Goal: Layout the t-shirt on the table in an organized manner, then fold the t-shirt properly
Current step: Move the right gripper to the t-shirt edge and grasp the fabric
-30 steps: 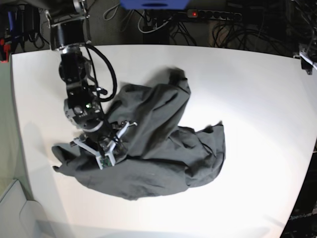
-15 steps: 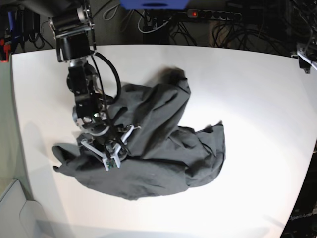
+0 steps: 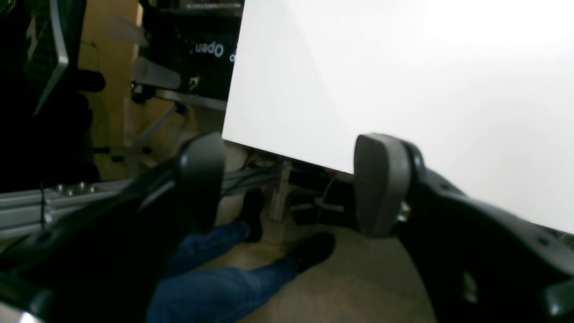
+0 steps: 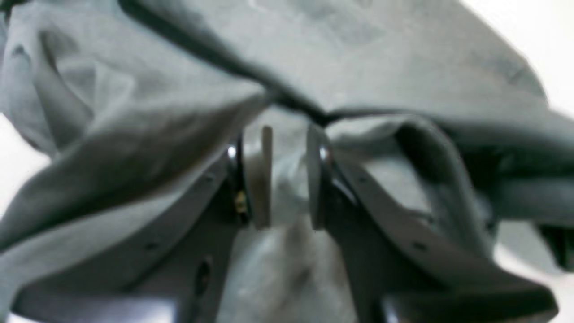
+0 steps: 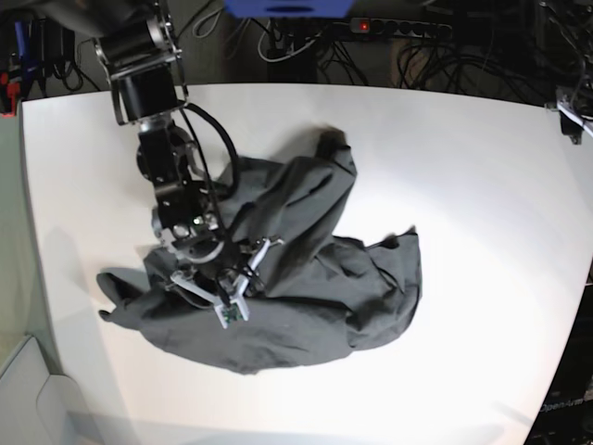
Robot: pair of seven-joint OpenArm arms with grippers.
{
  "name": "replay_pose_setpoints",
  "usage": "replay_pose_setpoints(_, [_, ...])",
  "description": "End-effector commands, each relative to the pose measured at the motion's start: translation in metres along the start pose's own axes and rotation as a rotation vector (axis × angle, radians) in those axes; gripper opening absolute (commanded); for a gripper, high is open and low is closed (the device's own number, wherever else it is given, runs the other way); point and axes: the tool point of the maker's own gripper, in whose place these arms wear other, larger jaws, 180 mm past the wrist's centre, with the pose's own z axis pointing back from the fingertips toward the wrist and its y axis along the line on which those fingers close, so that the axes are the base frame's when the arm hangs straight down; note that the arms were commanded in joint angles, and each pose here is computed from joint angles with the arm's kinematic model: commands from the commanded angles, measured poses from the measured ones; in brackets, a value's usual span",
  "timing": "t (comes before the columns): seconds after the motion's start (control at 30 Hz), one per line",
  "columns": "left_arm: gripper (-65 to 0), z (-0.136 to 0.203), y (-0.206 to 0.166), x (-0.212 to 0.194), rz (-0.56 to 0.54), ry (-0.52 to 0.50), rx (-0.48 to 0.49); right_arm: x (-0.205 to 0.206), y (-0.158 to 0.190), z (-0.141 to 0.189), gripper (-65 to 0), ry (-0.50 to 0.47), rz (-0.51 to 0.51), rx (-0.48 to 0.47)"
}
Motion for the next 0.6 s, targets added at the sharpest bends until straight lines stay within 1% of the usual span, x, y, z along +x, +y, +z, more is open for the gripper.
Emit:
replay_pose_setpoints(0.0, [-20.9,0.004,0.007,0.01,-0.011,-0.035,0.022,0.027,-0.005,0.002,-49.8,-0.072,0.001,-0.008])
replay_pose_setpoints(0.07, [-20.9,0.004,0.007,0.011,-0.01,-0.036,0.021,0.025,-0.005,0.001,-49.8,-0.068,0.001,-0.009])
replay_pose_setpoints(0.17, [-20.9,0.004,0.007,0.011,-0.01,-0.038,0.02,0.01,-0.005,-0.007,-49.8,-0.023,-0.005,-0.004])
replay_pose_setpoints(0.33, [-20.9,0.004,0.007,0.01,-0.01,-0.036,0.02,-0.003,-0.007,-0.018,-49.8,-0.031,-0.014,-0.003])
replay_pose_setpoints(0.57, [-20.9,0.003,0.007,0.012,-0.004,-0.04,0.021,-0.003,-0.008,-0.02,-49.8,-0.036,-0.013,-0.005])
